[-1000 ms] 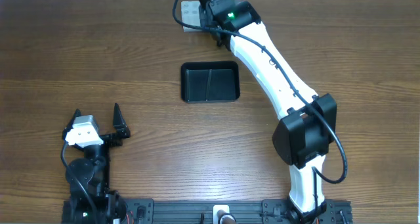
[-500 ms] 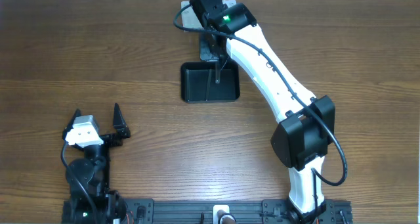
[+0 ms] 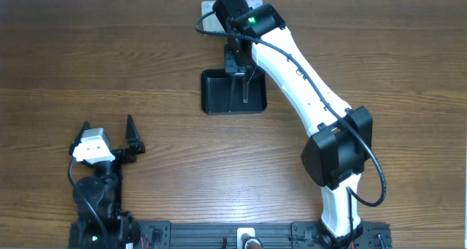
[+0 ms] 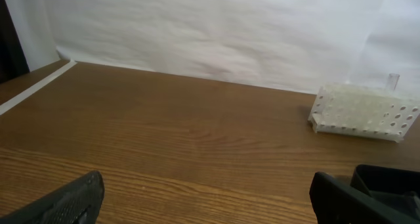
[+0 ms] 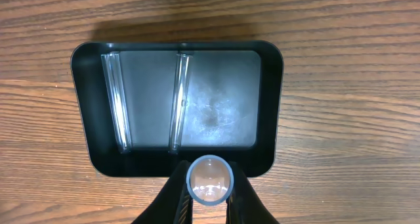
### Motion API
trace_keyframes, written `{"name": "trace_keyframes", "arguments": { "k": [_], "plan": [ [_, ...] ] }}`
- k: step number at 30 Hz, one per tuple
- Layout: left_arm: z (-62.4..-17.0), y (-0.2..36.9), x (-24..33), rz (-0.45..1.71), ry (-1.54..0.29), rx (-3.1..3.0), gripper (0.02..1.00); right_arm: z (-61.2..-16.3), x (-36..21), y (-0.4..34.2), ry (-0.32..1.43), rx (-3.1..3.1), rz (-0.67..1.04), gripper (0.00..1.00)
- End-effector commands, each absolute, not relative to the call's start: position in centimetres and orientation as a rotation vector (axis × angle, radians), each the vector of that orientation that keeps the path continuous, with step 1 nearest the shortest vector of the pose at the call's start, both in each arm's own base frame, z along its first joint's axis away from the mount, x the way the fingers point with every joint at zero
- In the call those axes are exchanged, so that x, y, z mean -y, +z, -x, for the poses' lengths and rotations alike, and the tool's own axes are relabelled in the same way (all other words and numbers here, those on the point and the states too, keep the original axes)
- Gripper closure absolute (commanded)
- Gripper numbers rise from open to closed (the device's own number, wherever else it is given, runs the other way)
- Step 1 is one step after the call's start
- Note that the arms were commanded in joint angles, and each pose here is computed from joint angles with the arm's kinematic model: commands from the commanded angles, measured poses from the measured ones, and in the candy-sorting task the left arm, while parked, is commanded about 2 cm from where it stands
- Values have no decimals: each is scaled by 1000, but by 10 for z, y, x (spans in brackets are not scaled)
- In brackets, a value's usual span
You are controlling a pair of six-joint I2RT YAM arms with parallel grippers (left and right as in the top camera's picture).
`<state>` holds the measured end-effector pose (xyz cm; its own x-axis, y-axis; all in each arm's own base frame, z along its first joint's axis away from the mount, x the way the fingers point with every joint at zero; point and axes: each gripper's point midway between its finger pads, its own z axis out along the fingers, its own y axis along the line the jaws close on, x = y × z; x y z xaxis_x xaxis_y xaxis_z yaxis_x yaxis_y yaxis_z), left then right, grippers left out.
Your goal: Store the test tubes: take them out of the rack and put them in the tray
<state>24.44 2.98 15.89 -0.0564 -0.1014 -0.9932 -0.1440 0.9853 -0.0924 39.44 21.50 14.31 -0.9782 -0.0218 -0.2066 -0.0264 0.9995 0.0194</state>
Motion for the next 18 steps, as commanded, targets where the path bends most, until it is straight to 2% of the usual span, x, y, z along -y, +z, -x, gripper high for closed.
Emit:
{"name": "trace_keyframes", "arguments": {
  "k": [1, 18],
  "plan": [
    [-244, 159, -31, 183, 47, -1626, 20, -401, -216, 130, 30, -2954, 7, 873],
    [-244, 159, -31, 183, 47, -1626, 20, -417, -216, 89, 4, -2986, -46, 879]
  ]
}}
